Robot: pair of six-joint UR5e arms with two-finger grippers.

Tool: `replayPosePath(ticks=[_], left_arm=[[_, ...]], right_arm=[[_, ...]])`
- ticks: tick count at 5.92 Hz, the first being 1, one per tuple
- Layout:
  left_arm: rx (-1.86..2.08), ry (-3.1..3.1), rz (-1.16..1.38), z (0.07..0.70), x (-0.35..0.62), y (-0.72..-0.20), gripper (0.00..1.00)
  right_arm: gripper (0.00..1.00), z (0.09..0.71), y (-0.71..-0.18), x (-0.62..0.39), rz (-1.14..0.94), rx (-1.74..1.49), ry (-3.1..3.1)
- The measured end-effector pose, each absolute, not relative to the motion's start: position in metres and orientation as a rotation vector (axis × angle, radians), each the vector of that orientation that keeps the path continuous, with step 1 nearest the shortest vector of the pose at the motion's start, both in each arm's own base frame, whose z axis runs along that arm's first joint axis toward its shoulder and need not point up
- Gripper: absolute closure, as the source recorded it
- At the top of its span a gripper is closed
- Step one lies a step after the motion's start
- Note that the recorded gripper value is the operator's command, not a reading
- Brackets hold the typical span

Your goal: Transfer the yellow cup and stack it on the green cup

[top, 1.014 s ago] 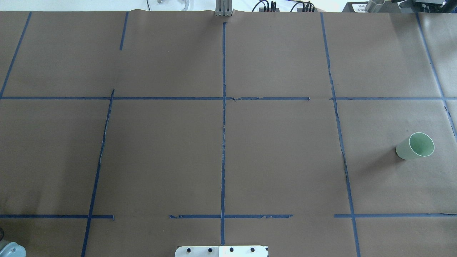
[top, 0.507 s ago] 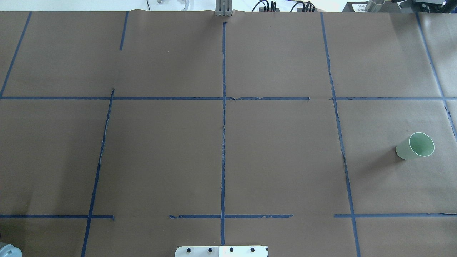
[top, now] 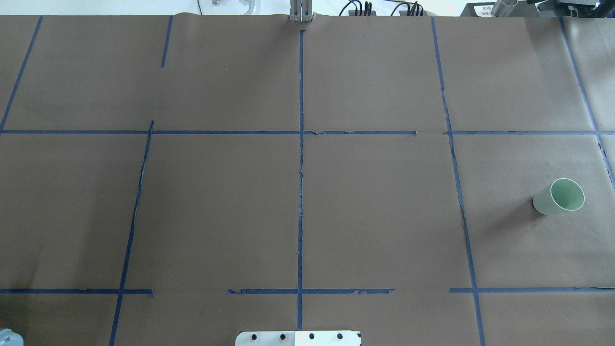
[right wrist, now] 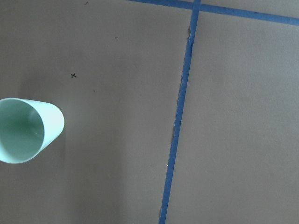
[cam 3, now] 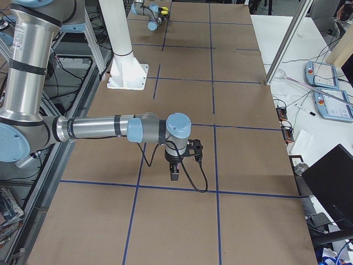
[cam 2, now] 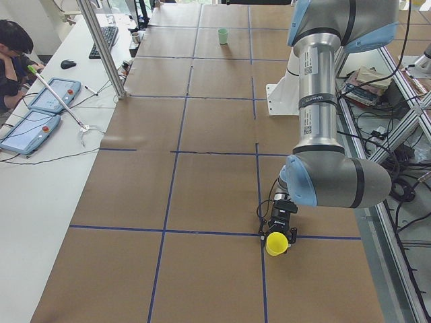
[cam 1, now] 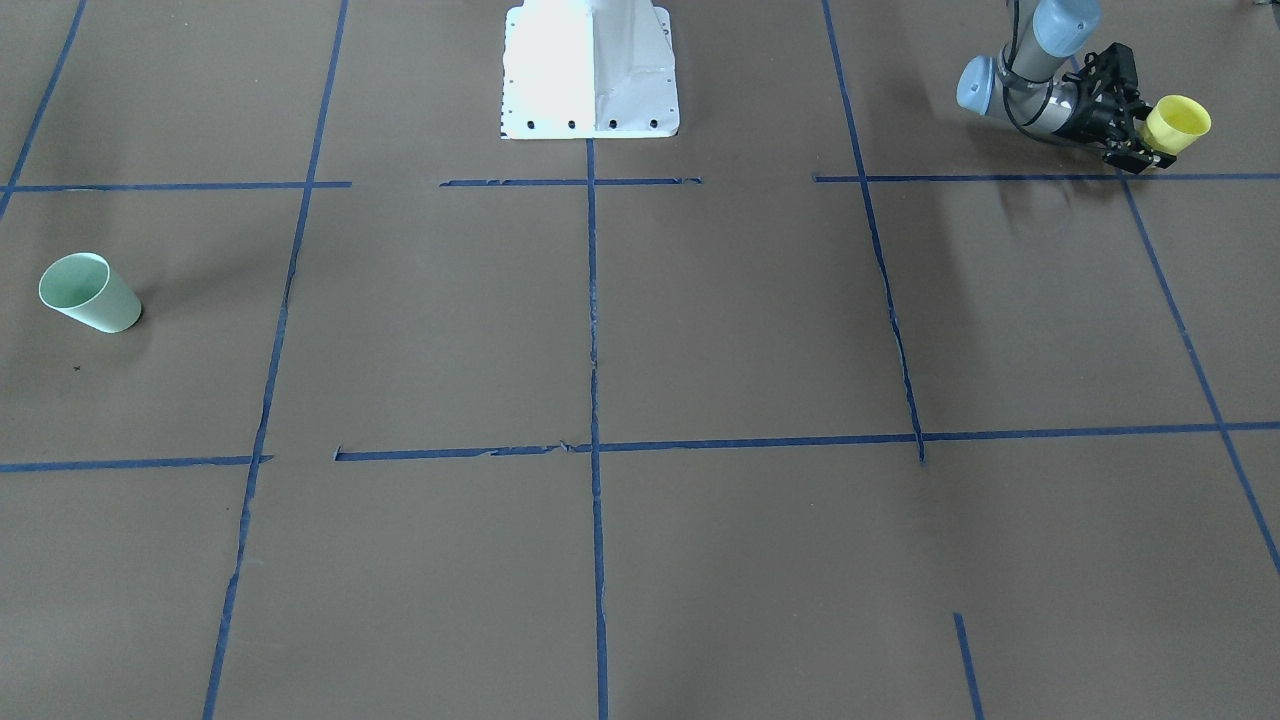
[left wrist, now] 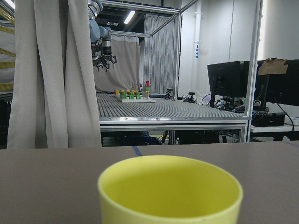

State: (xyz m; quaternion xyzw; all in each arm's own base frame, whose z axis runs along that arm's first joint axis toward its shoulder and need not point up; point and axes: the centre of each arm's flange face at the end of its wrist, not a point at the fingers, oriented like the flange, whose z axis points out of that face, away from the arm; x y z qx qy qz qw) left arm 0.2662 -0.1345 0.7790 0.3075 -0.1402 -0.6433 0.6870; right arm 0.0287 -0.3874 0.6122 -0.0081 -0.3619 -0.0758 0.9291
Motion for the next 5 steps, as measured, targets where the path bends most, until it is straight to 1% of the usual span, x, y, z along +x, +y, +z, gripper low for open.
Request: replayPosePath(ticks=[2,5], left_arm=[[0.696,-0.322,-1.436,0.780,0.256,-0.136,0.39],[0.728,-0.377,-1.380,0.789,0.214,-0.141,0.39]], right_arm=[[0.00,0.612,-0.387,0.029,-0.154,-0.015,-0.742],[0.00,0.612,-0.387,0.029,-0.151,-0.016,-0.743]])
